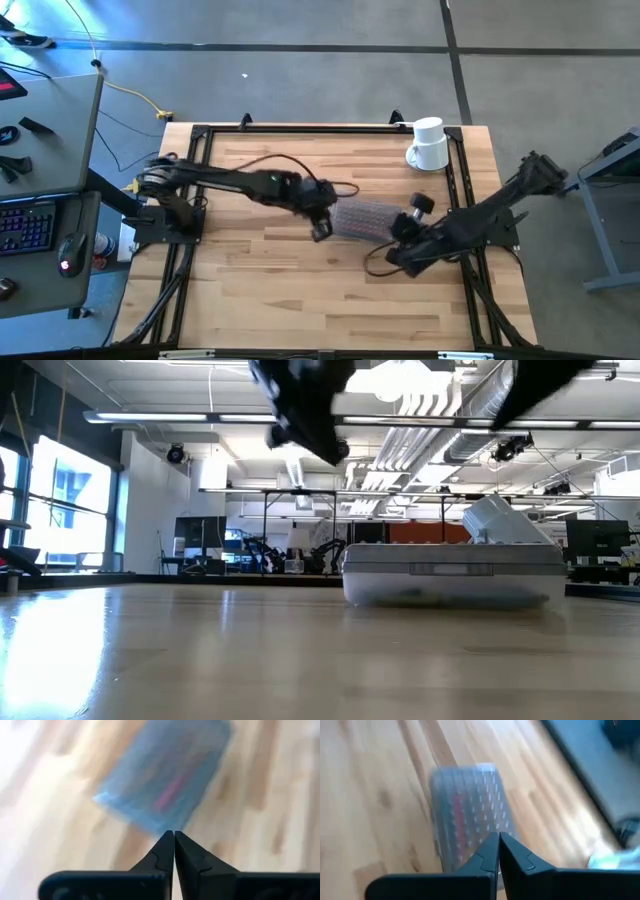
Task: Pick & place school supplies into a supply box
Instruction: Return to Home Position
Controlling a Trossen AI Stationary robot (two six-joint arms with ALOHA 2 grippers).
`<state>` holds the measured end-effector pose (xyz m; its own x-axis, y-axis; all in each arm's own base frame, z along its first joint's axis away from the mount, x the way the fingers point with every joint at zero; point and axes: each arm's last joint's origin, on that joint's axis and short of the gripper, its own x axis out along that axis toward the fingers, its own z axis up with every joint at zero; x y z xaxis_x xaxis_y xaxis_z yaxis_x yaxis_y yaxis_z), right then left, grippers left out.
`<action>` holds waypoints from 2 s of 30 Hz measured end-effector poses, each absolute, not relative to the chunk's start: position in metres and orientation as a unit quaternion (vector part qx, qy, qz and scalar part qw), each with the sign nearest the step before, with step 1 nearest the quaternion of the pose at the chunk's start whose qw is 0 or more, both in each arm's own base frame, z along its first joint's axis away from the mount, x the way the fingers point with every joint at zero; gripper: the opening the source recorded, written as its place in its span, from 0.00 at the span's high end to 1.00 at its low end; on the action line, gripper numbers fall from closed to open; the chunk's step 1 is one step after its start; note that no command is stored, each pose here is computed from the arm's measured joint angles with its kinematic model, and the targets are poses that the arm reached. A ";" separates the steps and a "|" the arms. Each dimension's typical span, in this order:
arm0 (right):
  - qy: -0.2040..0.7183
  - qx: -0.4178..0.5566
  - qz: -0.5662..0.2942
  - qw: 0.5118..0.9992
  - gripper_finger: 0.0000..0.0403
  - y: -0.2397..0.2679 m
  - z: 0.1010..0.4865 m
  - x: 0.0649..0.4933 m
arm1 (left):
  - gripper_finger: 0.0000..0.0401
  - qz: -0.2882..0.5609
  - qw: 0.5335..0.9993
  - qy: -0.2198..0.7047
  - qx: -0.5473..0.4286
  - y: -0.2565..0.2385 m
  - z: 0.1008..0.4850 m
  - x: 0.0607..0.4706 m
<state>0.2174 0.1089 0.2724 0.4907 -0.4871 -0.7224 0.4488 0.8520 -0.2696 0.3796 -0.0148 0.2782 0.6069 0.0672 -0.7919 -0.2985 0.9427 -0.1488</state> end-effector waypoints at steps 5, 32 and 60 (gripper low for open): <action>0.377 -0.083 -0.204 0.900 1.00 0.104 0.324 0.183 | 0.85 0.197 0.871 0.445 -0.071 -0.009 0.339 0.332; -0.042 0.097 0.070 0.992 1.00 0.031 0.237 0.065 | 0.86 -0.022 0.991 0.127 -0.029 -0.018 0.251 0.156; -0.068 0.107 0.067 0.990 1.00 0.035 0.181 0.088 | 0.87 -0.041 0.994 0.040 -0.096 0.030 0.206 0.115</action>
